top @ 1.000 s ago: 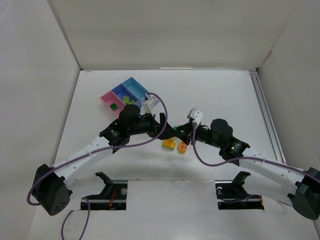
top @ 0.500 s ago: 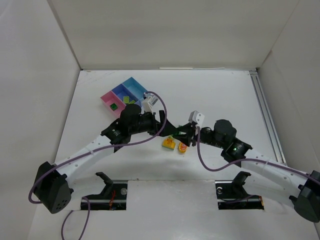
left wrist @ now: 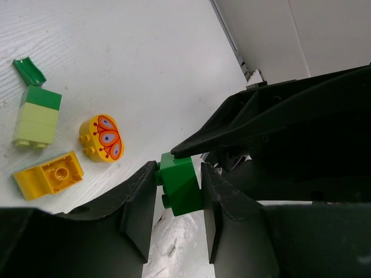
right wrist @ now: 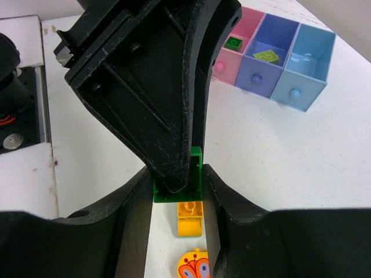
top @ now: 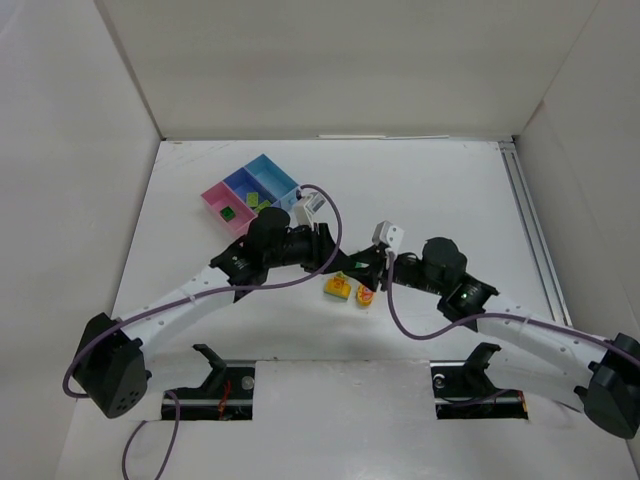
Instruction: Sort the legos into containers by color
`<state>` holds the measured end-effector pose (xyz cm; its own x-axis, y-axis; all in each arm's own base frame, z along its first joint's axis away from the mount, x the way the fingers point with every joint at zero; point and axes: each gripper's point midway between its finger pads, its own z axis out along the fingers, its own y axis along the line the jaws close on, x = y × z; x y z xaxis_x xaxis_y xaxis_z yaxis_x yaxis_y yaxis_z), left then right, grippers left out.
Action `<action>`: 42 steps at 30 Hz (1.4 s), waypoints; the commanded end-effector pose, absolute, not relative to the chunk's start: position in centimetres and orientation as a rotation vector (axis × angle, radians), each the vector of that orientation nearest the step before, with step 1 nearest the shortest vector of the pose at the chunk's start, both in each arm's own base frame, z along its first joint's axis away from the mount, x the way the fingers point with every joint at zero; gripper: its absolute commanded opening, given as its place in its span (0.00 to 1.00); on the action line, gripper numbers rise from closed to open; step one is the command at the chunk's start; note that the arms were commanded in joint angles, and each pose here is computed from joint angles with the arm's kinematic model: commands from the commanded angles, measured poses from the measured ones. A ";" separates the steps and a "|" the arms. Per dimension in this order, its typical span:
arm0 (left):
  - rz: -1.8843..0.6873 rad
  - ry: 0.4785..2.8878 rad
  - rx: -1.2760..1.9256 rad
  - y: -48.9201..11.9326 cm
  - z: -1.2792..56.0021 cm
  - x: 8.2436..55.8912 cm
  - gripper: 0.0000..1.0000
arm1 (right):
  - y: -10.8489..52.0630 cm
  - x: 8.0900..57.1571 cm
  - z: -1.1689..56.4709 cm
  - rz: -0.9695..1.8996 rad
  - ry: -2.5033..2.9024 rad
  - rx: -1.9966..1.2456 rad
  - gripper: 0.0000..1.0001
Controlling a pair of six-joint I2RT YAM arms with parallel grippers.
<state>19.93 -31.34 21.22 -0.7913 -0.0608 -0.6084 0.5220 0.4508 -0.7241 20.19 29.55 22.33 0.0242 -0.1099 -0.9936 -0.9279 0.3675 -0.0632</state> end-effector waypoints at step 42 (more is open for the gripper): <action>-0.422 2.179 -0.468 -12.0 19.9 47.5 0.08 | 19.6 35.6 18.4 0.353 1.873 -0.479 1.00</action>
